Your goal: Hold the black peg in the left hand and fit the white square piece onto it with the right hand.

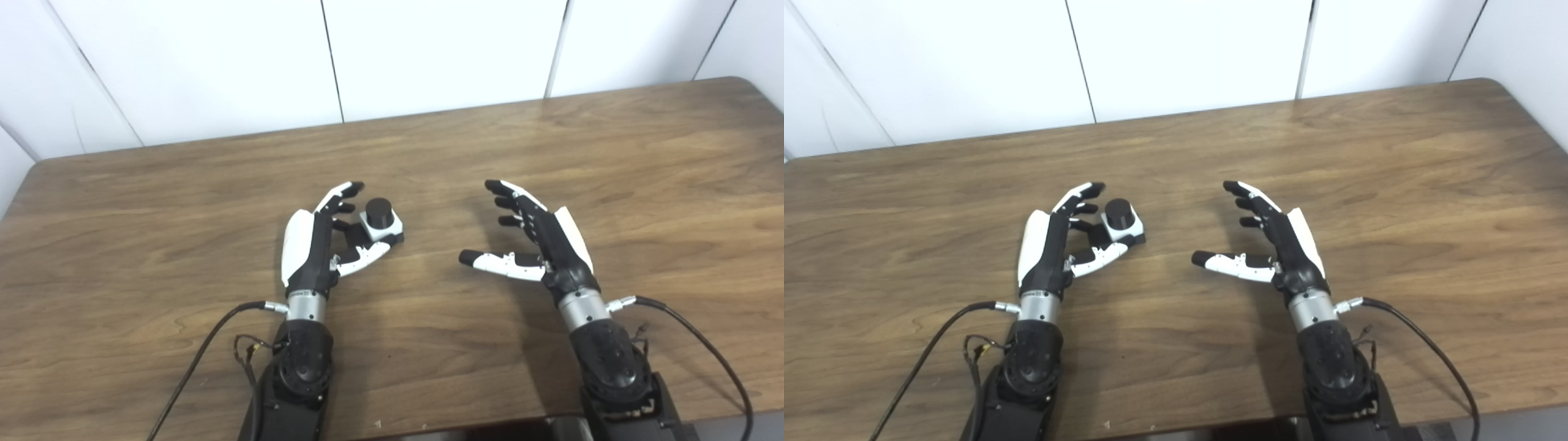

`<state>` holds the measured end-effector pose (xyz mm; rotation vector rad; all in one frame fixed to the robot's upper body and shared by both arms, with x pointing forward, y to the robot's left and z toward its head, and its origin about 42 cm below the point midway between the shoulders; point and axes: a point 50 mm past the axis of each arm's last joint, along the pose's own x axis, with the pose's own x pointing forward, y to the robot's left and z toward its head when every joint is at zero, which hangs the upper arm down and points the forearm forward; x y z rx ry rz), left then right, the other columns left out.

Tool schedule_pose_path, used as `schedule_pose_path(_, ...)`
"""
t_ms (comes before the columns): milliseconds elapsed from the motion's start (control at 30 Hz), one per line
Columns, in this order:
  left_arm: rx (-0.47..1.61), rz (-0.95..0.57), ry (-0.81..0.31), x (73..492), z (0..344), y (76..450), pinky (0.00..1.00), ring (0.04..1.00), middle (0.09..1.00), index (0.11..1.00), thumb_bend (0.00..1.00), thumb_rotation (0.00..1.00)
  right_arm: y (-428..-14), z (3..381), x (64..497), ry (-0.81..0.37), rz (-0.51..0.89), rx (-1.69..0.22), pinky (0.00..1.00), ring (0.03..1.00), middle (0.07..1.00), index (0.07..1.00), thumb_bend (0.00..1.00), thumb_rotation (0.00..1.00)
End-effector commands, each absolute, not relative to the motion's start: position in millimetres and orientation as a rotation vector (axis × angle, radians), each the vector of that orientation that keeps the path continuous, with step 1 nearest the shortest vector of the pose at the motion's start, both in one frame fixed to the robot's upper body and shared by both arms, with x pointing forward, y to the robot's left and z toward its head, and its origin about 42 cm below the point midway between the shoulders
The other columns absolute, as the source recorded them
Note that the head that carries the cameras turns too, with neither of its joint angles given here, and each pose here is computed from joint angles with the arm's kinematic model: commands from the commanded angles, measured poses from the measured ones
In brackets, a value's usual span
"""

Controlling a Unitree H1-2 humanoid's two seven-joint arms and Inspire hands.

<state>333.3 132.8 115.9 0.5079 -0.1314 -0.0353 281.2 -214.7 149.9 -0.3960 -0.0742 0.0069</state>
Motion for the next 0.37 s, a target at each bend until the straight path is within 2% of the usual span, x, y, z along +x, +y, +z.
schedule_pose_path(0,0.488,-0.081,-0.017,312.2,90.2,139.5,0.73,0.867,0.925,0.988,0.71,0.33,-209.5,164.5,284.0,-0.169,-0.001,-0.372,0.79,0.868,0.876,0.833,0.79,0.28)
schedule_pose_path(100,0.486,-0.116,-0.024,310.3,93.7,140.7,0.78,0.922,0.974,0.999,0.77,0.36,-209.0,163.8,284.2,-0.165,-0.004,-0.366,0.81,0.871,0.878,0.832,0.79,0.28)
schedule_pose_path(233,0.464,-0.135,-0.054,307.1,96.7,143.7,0.86,0.964,0.992,1.000,0.82,0.36,-208.5,163.0,284.7,-0.166,-0.005,-0.366,0.81,0.871,0.877,0.830,0.79,0.28)
schedule_pose_path(333,0.441,-0.126,-0.077,304.6,98.4,145.0,0.84,0.952,0.981,1.000,0.81,0.35,-208.4,162.3,285.0,-0.167,-0.002,-0.361,0.82,0.875,0.878,0.831,0.79,0.28)
